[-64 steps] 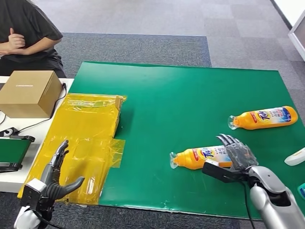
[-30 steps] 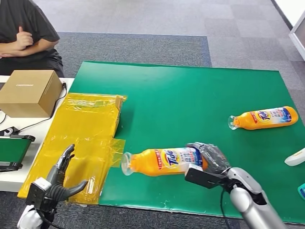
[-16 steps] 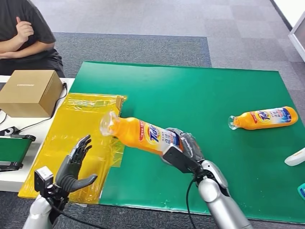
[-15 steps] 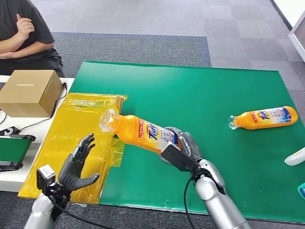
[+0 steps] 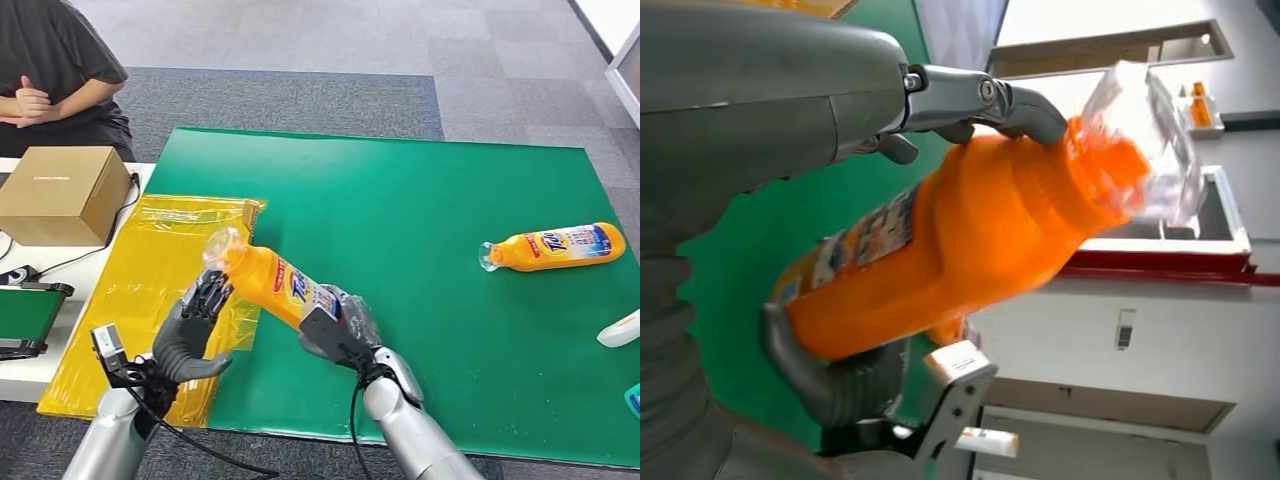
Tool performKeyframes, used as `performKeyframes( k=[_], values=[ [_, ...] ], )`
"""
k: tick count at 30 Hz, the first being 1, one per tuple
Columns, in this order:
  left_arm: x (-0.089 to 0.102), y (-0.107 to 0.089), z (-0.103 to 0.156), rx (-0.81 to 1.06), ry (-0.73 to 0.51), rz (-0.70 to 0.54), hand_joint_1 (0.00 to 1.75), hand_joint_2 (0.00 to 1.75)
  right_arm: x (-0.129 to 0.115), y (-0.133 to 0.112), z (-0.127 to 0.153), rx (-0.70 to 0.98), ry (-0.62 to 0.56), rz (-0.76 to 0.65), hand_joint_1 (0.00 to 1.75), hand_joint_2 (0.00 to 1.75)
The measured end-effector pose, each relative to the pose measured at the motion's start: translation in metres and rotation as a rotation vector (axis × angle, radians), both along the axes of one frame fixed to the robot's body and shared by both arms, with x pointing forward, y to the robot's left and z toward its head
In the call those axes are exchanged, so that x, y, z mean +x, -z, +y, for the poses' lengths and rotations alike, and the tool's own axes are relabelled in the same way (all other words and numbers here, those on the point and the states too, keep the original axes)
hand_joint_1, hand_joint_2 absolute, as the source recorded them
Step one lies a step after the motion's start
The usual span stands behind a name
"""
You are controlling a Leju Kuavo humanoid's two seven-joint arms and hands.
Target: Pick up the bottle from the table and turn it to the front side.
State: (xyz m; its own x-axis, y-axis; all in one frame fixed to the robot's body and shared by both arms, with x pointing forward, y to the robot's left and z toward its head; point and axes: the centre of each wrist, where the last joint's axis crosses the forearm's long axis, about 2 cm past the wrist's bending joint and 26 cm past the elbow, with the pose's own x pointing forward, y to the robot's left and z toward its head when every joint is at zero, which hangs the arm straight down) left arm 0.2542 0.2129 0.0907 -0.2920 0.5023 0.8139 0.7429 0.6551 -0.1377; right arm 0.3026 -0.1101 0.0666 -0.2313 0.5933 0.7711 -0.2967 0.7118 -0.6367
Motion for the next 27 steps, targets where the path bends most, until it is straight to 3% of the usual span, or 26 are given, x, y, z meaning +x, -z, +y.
performKeyframes(
  k=[10, 27],
  values=[
    [0.020, -0.024, -0.017, -0.140, -0.108, -0.008, 0.00, 1.75, -0.025, 0.015, 0.022, 0.029, -0.082, 0.057, 1.75, 1.75],
    [0.019, -0.026, -0.023, -0.184, -0.119, -0.004, 0.00, 1.75, -0.026, 0.014, 0.024, 0.052, -0.069, 0.049, 1.75, 1.75]
  ],
)
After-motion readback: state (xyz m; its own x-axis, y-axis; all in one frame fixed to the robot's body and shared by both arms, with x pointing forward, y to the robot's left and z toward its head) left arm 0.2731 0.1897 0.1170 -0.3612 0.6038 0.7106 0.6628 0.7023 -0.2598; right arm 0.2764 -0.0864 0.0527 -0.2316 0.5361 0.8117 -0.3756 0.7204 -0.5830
